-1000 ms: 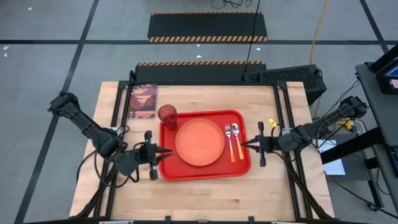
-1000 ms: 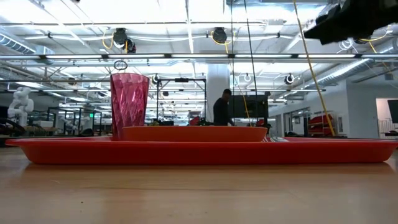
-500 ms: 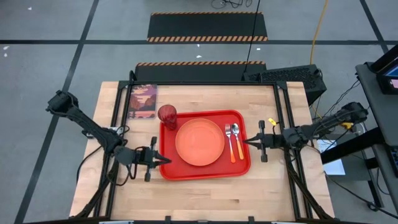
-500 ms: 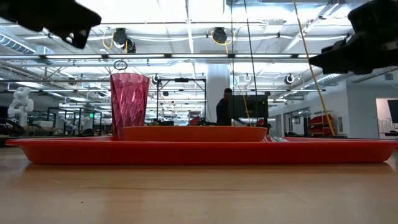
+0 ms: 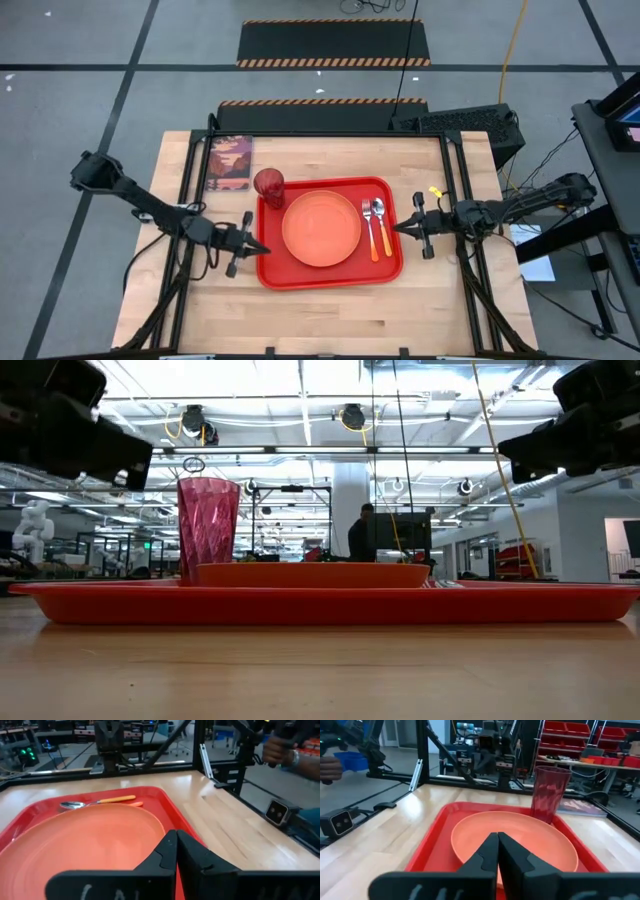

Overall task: Pick and place plate/cup/fork/spoon on tray
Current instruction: Return to Home Position

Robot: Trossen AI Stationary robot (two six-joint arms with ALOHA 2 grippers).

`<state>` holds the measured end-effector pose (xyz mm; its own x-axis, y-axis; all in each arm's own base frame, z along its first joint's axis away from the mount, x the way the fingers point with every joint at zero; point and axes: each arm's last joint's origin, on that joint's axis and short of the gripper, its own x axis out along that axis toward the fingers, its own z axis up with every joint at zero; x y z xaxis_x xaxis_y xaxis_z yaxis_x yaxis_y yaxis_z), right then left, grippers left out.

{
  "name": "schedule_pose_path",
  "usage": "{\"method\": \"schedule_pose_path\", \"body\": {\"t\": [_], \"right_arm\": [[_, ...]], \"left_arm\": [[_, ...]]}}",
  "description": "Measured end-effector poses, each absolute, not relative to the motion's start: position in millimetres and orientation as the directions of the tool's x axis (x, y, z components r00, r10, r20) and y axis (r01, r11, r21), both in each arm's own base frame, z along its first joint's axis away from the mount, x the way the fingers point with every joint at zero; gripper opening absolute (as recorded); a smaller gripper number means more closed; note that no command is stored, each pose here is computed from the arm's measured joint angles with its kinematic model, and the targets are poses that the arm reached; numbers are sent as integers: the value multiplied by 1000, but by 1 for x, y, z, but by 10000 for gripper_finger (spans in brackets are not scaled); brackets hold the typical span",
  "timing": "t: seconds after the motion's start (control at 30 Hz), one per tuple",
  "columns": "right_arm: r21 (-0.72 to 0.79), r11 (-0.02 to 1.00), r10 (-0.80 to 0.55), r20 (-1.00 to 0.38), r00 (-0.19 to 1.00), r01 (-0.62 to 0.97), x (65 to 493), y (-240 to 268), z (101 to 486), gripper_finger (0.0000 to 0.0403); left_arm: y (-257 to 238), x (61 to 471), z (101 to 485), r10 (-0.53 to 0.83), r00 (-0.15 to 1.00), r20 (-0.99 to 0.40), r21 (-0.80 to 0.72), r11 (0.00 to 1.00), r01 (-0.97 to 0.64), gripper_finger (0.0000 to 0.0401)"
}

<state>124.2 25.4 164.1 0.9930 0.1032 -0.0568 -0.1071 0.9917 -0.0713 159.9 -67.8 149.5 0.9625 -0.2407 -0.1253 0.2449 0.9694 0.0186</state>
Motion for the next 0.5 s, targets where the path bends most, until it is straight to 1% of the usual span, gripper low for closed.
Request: {"method": "schedule_pose_path", "body": {"t": [0.1,0.2,0.37,0.5], "right_arm": [[-73,992,100,-58,993,-105,124,25,164,0],[-91,990,99,-54,994,-104,124,25,164,0],[-100,990,98,-51,994,-102,124,25,165,0],[-114,988,97,-38,995,-101,123,25,166,0]], "left_arm": [[-62,150,141,-242,965,-98,13,969,245,12],[-60,150,139,-233,966,-116,26,971,237,17],[-56,150,141,-232,967,-107,62,969,239,5],[-50,150,143,-204,974,-103,87,973,213,11]]}}
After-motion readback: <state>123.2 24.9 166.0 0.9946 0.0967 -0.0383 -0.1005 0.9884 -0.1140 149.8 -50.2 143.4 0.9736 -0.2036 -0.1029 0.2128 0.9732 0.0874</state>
